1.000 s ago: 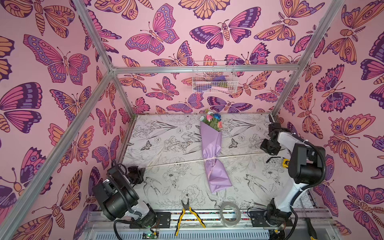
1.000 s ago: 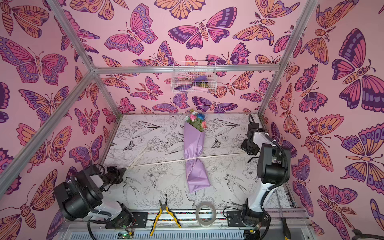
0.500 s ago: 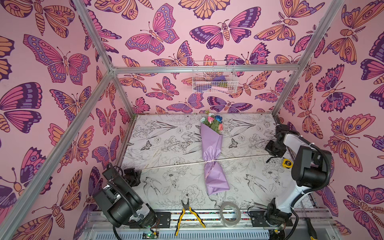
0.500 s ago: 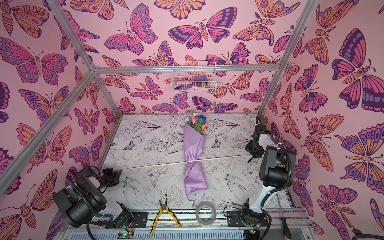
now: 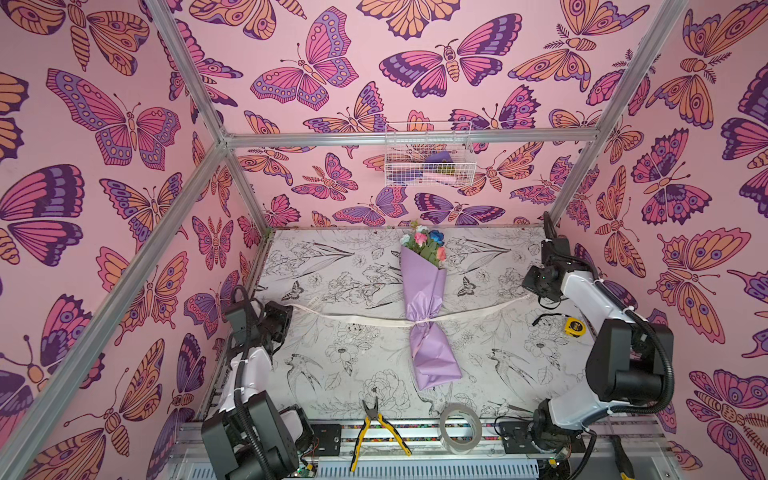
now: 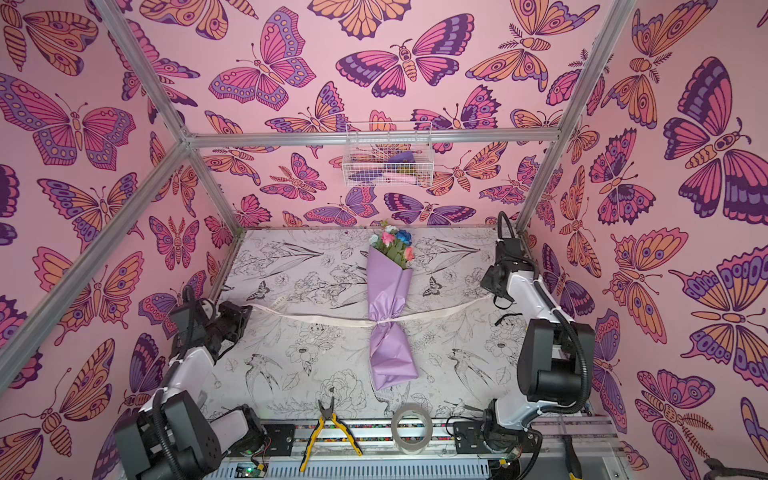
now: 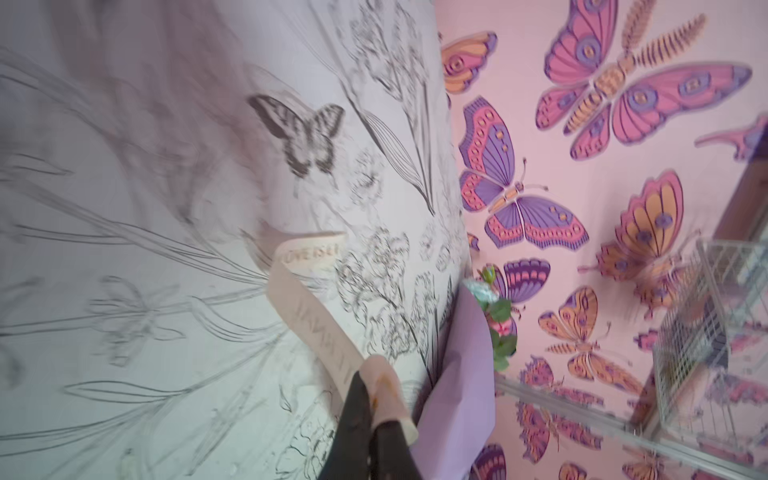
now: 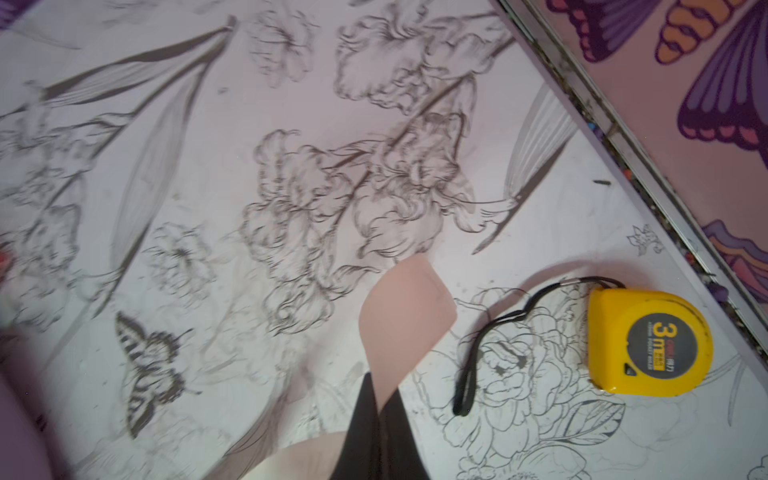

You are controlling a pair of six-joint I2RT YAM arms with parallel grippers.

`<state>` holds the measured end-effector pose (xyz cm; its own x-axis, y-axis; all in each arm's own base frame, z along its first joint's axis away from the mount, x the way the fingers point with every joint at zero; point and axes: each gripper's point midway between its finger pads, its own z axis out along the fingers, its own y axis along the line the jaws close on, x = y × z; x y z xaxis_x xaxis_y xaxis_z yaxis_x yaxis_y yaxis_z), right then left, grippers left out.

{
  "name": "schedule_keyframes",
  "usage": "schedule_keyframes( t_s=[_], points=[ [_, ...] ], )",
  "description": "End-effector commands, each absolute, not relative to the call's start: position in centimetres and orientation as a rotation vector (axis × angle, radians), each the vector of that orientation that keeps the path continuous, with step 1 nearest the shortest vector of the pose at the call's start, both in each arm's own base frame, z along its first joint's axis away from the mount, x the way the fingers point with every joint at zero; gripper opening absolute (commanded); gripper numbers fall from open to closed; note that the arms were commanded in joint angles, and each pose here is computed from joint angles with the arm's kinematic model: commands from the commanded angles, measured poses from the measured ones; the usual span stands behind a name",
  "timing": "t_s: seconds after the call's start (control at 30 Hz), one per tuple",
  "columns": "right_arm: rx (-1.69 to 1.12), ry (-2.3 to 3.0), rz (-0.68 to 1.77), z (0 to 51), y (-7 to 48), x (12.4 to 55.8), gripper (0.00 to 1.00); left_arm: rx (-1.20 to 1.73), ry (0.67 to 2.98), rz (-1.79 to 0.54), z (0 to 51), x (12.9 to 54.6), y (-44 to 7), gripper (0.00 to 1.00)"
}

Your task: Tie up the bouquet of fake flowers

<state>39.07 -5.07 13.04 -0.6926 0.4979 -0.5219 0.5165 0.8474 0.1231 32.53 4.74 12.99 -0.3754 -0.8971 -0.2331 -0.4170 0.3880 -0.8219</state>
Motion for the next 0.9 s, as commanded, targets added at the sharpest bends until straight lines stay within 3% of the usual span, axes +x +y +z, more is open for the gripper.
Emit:
schedule_keyframes(
  t_s=[0.0, 0.03, 0.07, 0.1, 0.17, 0.27, 0.57, 0.7, 0.87],
  points=[
    [0.678, 2.435, -0.038, 14.8, -3.7, 38.5, 0.00, -1.071, 2.063, -0.847, 12.4, 31.9, 2.9, 0.05],
    [0.671, 2.430, -0.025, 15.2, -3.4, 38.4, 0.00, -1.066, 2.083, -0.851, 12.3, 31.7, 2.5, 0.19],
    [0.669, 2.425, -0.008, 15.5, -3.1, 38.2, 0.00, -1.056, 2.108, -0.853, 12.1, 31.5, 2.1, 0.40],
    [0.672, 2.427, 0.003, 15.6, -3.0, 38.0, 0.00, -1.044, 2.137, -0.845, 12.0, 31.3, 1.7, 0.53],
    [0.673, 2.431, 0.014, 15.8, -2.9, 37.7, 0.00, -0.978, 2.212, -0.794, 12.1, 30.9, 1.1, 0.64],
    [0.668, 2.445, 0.022, 16.0, -2.6, 37.1, 0.00, -0.818, 2.358, -0.640, 13.2, 30.3, -0.2, 0.74],
    [0.671, 2.451, 0.112, 16.1, -1.4, 36.1, 0.00, 0.126, 2.398, -0.581, 17.1, 32.6, -10.3, 0.75],
    [0.672, 2.471, 0.120, 16.0, -1.2, 35.9, 0.00, 0.518, 2.273, -0.558, 16.4, 32.7, -14.9, 0.74],
    [0.680, 2.491, 0.150, 15.6, -0.8, 35.6, 0.00, 0.742, 2.012, -0.584, 17.1, 32.6, -17.2, 0.75]
  ],
)
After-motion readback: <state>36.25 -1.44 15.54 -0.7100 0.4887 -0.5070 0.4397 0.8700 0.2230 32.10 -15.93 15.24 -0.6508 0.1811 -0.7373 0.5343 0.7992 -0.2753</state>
